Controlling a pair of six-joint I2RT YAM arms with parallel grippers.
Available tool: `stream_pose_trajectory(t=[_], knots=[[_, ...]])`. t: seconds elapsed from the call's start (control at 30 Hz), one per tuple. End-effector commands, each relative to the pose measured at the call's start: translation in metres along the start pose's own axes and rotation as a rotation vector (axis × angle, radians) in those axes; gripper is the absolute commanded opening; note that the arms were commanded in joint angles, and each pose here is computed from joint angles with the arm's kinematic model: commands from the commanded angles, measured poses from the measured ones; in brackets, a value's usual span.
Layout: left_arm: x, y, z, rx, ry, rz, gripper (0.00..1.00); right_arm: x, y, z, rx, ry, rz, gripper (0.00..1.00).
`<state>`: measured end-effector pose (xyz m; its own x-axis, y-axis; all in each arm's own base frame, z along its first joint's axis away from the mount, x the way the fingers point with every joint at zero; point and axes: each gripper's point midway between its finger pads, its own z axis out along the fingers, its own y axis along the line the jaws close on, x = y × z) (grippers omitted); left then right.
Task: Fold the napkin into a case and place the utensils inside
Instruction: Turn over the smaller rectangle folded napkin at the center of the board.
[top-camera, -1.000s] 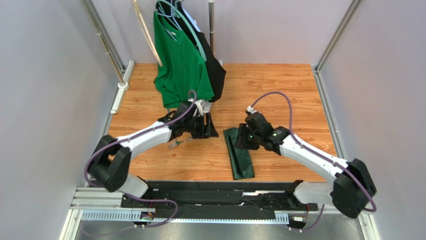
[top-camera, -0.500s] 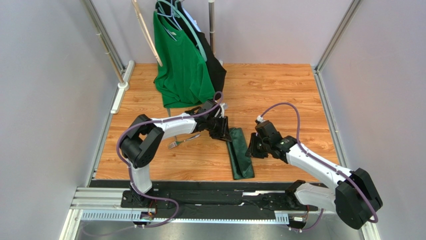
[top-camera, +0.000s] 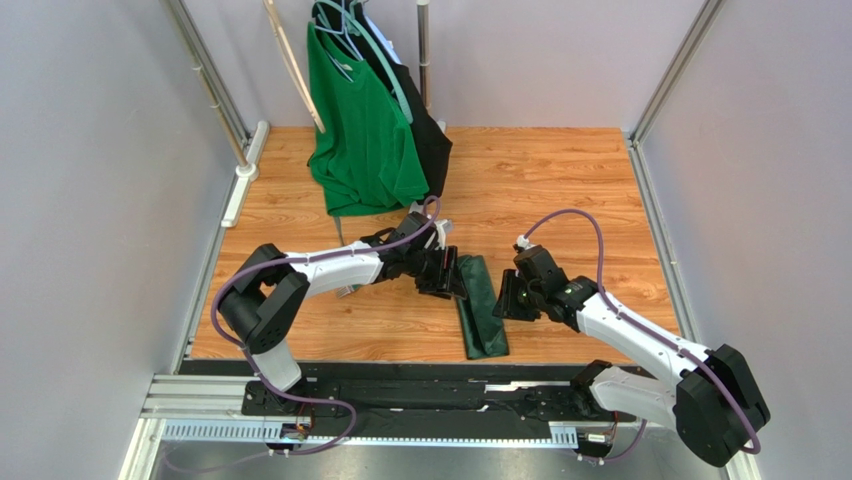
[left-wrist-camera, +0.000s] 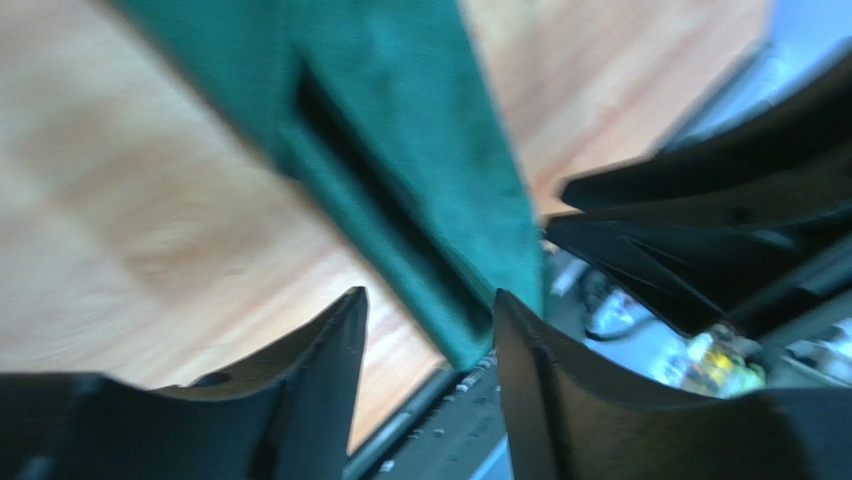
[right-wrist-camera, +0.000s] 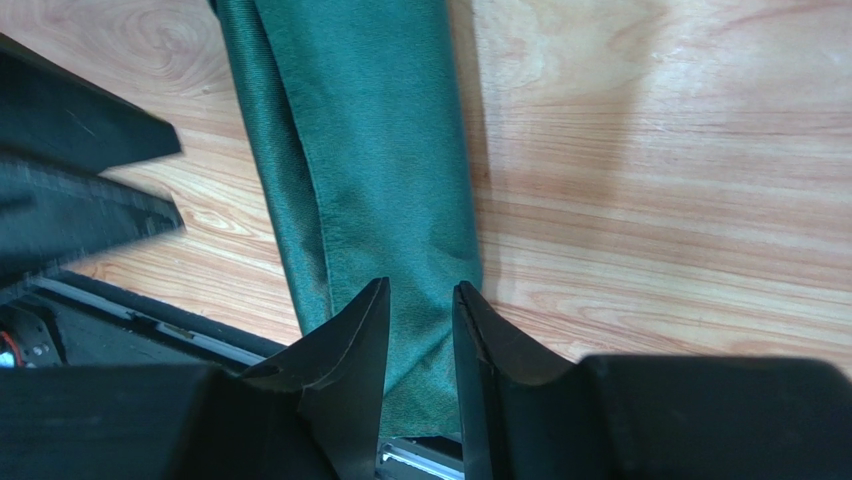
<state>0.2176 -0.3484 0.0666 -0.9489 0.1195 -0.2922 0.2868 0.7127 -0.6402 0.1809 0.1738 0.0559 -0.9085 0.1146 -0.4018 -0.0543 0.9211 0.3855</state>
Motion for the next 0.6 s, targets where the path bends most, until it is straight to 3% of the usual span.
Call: stream_pose_trajectory(t=[0.0, 0.1, 0.17, 0.23, 0.3, 0.47, 0.57], knots=[[0.017, -0.041, 0.001, 0.202, 0.071, -0.107, 0.61, -0.012, 0.02, -0.004, -0.087, -0.028, -0.01, 0.33], [0.018, -0.042, 0.013, 0.21, 0.064, -0.152, 0.56, -0.012, 0.033, -0.003, -0.145, -0.02, -0.029, 0.34], [0.004, -0.027, 0.011, 0.165, -0.004, -0.157, 0.54, -0.012, 0.04, -0.002, -0.174, -0.026, -0.064, 0.45], [-0.012, -0.015, 0.001, 0.129, -0.064, -0.143, 0.44, -0.016, 0.041, 0.0, -0.17, -0.043, -0.08, 0.53], [-0.035, -0.009, -0.007, 0.079, -0.145, -0.079, 0.38, -0.034, 0.05, -0.001, -0.178, -0.093, -0.127, 0.56], [-0.059, 0.023, -0.017, -0.071, -0.153, -0.066, 0.37, -0.07, 0.064, 0.019, -0.137, -0.13, -0.218, 0.56], [-0.069, 0.031, -0.014, -0.106, -0.164, -0.059, 0.35, -0.076, 0.062, 0.039, -0.092, -0.133, -0.257, 0.5]])
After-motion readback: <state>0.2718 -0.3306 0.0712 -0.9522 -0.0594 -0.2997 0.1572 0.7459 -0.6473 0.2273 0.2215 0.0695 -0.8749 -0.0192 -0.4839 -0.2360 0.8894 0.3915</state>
